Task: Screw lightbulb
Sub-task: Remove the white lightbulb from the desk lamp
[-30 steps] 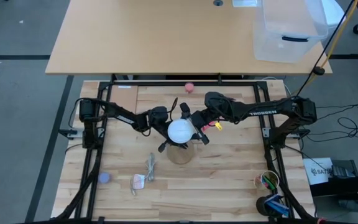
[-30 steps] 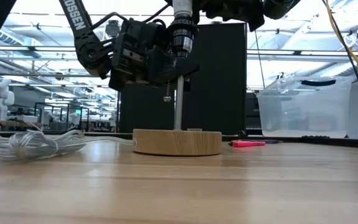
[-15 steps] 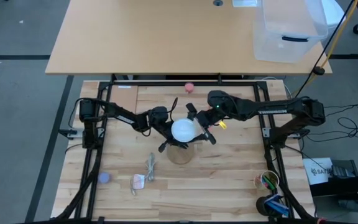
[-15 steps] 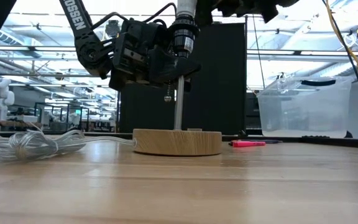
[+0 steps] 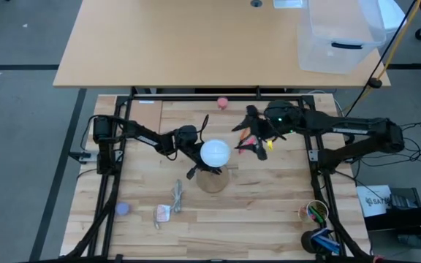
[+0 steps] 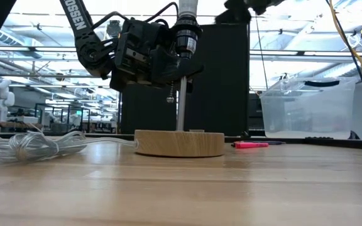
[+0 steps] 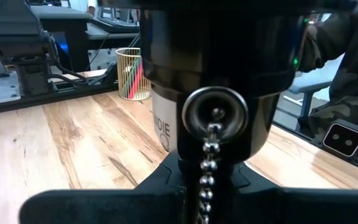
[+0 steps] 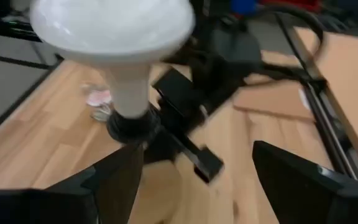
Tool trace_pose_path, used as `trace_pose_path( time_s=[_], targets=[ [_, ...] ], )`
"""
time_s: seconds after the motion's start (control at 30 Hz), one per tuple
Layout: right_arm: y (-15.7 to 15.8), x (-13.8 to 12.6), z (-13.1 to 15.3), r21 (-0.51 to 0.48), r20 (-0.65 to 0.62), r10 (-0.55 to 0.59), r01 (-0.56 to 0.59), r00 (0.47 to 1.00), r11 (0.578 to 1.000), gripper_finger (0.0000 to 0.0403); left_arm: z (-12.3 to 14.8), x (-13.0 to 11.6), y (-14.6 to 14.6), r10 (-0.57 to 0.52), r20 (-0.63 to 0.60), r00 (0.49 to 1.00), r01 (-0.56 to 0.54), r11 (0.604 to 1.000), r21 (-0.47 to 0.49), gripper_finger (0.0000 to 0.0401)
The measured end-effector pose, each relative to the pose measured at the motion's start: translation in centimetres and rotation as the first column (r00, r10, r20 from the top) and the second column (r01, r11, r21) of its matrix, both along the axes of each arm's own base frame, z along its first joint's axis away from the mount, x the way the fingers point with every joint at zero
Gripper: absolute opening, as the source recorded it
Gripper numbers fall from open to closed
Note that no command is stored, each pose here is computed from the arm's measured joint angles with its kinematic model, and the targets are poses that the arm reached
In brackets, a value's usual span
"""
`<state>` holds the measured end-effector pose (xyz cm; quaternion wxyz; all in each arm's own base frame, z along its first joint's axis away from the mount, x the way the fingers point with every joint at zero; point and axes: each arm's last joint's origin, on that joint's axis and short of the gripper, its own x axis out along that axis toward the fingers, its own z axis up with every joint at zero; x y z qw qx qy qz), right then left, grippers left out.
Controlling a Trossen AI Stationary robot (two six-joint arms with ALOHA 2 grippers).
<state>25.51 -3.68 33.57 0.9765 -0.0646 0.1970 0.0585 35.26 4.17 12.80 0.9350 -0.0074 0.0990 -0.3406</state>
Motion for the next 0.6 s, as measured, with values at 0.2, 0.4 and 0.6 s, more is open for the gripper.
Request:
trace_pose_path(
  time_s=[0.2,0.4,0.6],
  targets=[
    [1.6,-3.3,-1.1,0.033,-0.085,-0.182,0.186,0.980,0.982,0.0276,0.1,0.0,0.0,0.013,0.005,1.000,-0.013,1.000,-0.002,0.0028],
    [3.9,-5.7,-4.0,0.098,-0.095,-0.299,0.308,0.949,0.946,0.0260,0.2,0.1,0.1,0.044,0.009,0.999,-0.044,0.999,-0.007,0.0028],
    [6.2,-6.1,-10.0,0.197,-0.035,-0.374,0.374,0.927,0.907,0.0251,0.2,0.2,0.2,0.085,0.010,0.996,-0.085,0.996,0.001,0.0027]
  ],
)
